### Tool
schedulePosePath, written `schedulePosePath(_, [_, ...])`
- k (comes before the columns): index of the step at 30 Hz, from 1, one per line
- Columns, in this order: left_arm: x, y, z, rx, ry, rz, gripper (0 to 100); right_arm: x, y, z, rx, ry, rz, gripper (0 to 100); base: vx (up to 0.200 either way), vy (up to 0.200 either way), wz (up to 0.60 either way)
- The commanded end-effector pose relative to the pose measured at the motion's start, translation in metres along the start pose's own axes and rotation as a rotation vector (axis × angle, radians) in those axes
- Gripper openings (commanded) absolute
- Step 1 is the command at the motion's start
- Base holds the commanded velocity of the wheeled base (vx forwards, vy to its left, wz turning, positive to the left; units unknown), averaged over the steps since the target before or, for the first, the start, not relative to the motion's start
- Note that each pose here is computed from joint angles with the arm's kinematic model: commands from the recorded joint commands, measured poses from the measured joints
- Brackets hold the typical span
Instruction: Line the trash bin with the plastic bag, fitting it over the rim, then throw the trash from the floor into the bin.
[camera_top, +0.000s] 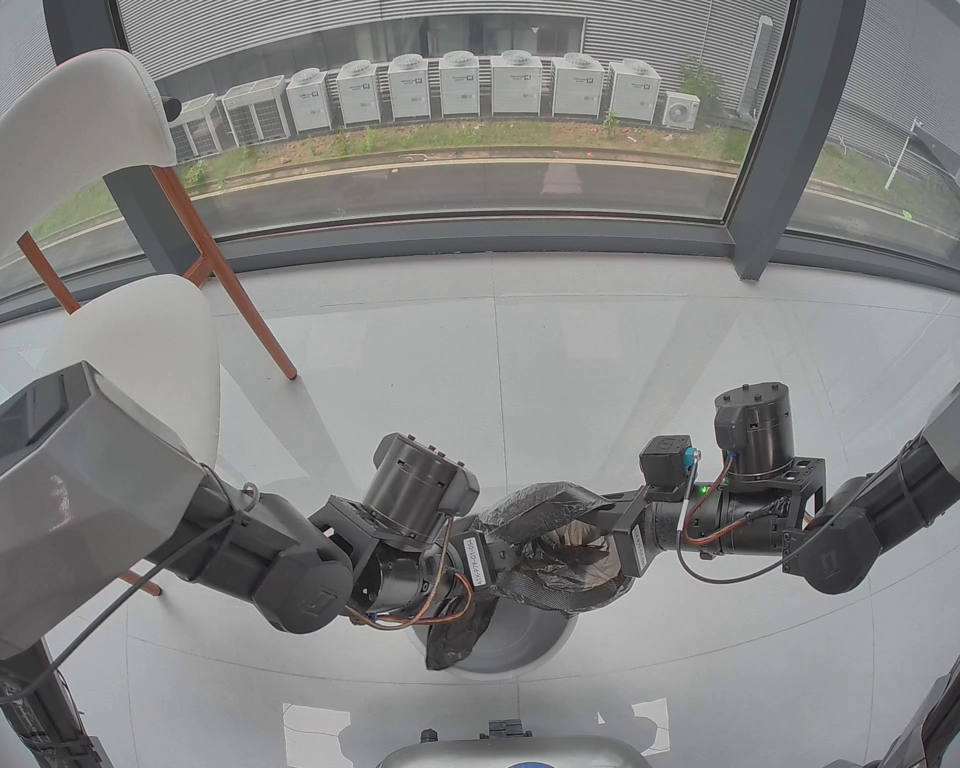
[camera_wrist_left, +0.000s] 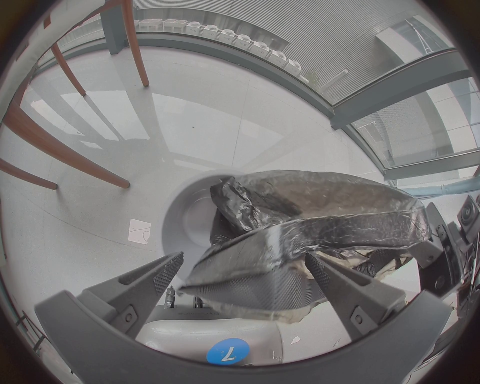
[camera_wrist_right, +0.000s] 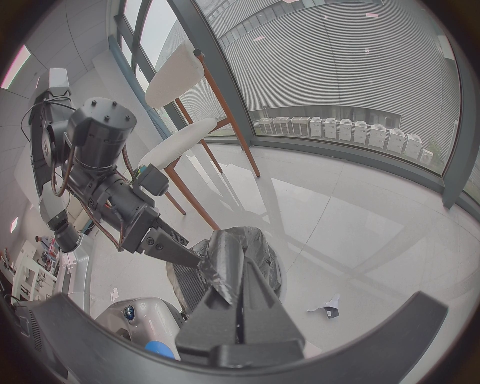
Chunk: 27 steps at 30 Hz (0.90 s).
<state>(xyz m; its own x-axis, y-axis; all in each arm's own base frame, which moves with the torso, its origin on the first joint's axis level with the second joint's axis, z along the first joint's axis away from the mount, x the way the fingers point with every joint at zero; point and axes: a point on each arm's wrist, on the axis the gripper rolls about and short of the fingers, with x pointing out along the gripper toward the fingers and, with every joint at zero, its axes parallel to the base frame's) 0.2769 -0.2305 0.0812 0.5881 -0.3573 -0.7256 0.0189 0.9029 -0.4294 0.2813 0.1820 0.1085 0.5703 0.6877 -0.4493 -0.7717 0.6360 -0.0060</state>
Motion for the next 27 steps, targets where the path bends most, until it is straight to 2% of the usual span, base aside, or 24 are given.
schedulePosePath(1, [-0.009,0.006,0.013,-0.028,-0.038,0.002,100,-0.003,-0.001,0.000,0.001,-0.003,-0.004,0,0.000,0.000,0.00])
schedulePosePath(5, [-0.023,0.005,0.021,-0.035,-0.067,-0.015,100,-0.003,0.000,-0.007,0.006,0.019,-0.003,0,0.000,0.000,0.00])
schedulePosePath(9, [-0.034,0.016,0.033,-0.041,-0.085,0.016,100,-0.003,0.000,-0.008,0.011,0.025,-0.005,0,0.000,0.000,0.00])
schedulePosePath(13, [-0.034,0.026,0.027,-0.013,-0.019,0.084,100,-0.003,-0.001,-0.008,0.009,0.024,-0.007,0,0.000,0.000,0.00])
schedulePosePath(18, [-0.029,0.028,0.013,0.001,0.041,0.105,100,-0.003,-0.001,-0.008,0.008,0.021,-0.007,0,0.000,0.000,0.00])
schedulePosePath(27, [-0.035,0.013,0.001,0.039,0.062,0.061,100,-0.004,-0.005,-0.010,0.016,0.026,-0.020,0,0.000,0.000,0.00])
